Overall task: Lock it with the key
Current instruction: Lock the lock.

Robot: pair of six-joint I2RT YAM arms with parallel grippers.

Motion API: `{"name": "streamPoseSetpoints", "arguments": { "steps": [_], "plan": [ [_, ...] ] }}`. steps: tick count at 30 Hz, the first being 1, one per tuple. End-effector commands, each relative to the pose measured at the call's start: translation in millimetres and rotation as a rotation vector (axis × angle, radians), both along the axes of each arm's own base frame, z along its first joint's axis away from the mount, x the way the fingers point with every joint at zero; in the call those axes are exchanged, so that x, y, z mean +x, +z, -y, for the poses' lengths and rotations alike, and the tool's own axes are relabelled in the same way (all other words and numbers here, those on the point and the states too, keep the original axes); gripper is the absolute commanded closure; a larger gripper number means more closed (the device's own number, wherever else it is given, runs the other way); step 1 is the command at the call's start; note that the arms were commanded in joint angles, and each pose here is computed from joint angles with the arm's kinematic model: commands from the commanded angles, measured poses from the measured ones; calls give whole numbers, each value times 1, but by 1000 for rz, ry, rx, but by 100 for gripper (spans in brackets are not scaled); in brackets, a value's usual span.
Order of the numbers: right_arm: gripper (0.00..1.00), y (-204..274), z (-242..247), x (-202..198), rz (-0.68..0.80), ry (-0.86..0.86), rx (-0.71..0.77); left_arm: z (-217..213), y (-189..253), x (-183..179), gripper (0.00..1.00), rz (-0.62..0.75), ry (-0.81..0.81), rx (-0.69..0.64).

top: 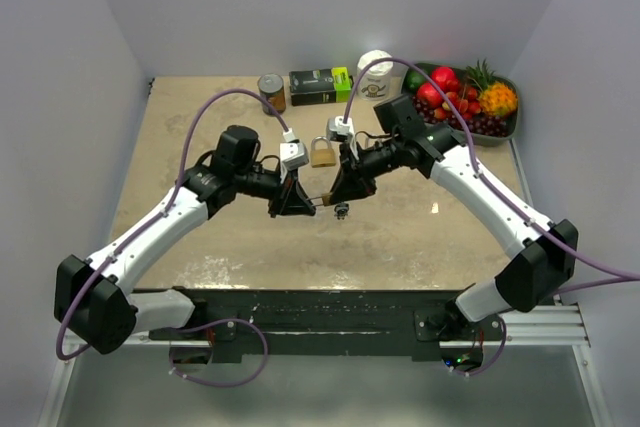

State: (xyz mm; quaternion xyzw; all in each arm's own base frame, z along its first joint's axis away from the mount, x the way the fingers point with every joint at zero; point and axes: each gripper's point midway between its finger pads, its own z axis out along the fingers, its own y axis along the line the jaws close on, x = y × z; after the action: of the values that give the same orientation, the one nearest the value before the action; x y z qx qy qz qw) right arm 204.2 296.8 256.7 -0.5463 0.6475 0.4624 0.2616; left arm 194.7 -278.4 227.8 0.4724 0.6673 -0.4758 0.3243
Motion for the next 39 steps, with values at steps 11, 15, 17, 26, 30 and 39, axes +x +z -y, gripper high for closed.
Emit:
{"name": "streamPoseSetpoints", "arguments": {
  "steps": [11, 15, 17, 26, 30, 39],
  "plan": [
    [100, 12, -49, -38, 18, 179, 177, 52, 91, 8, 100, 214, -82, -332],
    [100, 12, -48, -41, 20, 193, 177, 50, 87, 5, 100, 209, -86, -317],
    [100, 13, -45, -40, 31, 189, 171, 45, 83, 3, 100, 225, -87, -303],
    [100, 7, -1, -13, 67, 144, 81, -9, 33, 21, 100, 242, -39, -146],
    [100, 4, 4, -15, 71, 151, 66, -17, 24, 21, 100, 249, -48, -111],
    [45, 17, -9, 3, 80, 58, 96, -14, 22, 34, 100, 204, 12, -102]
  ]
}}
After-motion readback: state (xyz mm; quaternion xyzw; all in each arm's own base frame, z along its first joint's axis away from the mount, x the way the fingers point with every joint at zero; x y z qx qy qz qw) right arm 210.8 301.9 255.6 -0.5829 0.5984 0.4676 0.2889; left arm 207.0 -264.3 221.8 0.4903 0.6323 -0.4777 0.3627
